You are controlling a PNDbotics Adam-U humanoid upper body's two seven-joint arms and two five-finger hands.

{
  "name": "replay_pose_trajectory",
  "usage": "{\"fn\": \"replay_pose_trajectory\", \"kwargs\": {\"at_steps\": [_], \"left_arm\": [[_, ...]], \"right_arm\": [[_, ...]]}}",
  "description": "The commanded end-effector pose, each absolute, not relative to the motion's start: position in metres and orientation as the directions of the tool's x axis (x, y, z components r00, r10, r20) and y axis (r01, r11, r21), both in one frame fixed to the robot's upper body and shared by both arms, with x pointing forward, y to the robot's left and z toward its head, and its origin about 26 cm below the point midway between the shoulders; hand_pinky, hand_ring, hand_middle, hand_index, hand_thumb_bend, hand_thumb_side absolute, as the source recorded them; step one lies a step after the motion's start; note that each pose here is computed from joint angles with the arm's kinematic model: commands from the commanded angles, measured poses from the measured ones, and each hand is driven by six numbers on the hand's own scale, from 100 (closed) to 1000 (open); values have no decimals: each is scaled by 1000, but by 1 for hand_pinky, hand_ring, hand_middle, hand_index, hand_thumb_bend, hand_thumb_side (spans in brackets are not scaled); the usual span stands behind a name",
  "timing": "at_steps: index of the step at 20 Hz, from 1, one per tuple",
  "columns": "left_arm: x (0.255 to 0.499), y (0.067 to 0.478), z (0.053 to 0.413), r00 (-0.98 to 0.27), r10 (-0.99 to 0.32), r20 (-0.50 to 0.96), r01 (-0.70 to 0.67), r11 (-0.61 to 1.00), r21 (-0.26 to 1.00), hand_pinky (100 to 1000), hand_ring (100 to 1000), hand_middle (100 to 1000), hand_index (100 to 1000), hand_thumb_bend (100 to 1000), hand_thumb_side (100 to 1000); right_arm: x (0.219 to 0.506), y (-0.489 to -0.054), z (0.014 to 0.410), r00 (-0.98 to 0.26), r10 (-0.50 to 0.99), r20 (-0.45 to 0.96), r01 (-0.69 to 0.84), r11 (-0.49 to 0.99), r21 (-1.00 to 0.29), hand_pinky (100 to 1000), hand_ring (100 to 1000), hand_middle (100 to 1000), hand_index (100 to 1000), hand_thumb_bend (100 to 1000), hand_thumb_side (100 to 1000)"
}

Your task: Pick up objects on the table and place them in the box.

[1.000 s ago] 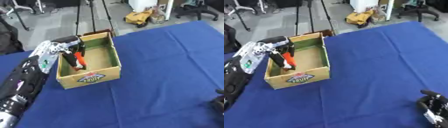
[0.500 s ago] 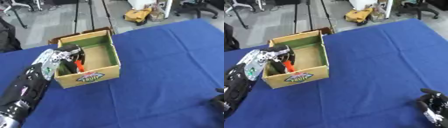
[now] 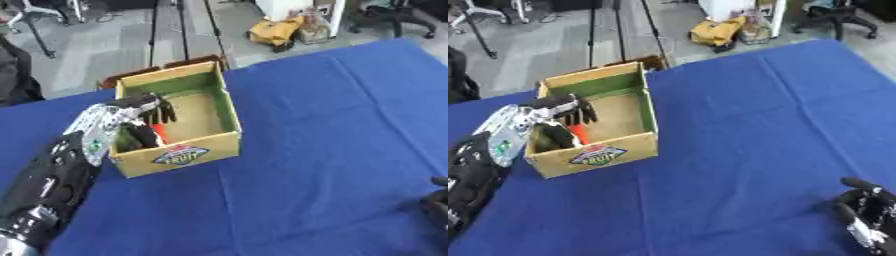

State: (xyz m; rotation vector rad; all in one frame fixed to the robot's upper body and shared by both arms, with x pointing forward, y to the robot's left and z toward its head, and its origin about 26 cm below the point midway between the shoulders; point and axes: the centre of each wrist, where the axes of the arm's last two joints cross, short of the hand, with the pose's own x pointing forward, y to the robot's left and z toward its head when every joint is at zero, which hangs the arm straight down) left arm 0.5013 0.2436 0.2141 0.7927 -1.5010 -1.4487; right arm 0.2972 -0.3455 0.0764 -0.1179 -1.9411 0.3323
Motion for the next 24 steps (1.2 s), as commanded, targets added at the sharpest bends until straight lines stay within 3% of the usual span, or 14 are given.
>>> {"fn": "replay_pose_trajectory", "kwargs": {"at_steps": [1,5,9,18,24], "left_arm": [[499,246,241,-418,-901,113,-48,147,988,688,670,699,841,1000,660],[492,242,265,-429,-899,87,-267,218,939,713,690,723,864,1000,609],[484,238,281,-466,-873,144,-367,339,866,700,677,718,876,1000,534],[438,246,299,-629,-742,232,-355,540,763,652,627,662,864,1000,487],[397,290,283,-646,-632,428,-295,724,623,612,596,640,868,1000,457]], "right_arm": [[297,-347,79,-389,246,888,-76,952,-297,793,577,557,813,556,464],[297,-348,79,-389,245,888,-76,952,-296,793,577,557,813,555,463],[297,-348,78,-388,242,889,-77,953,-293,793,577,557,813,553,462],[291,-354,74,-374,243,895,-51,958,-281,792,577,557,814,549,460],[289,-357,72,-366,244,898,-38,960,-276,793,577,557,814,549,459]]}}
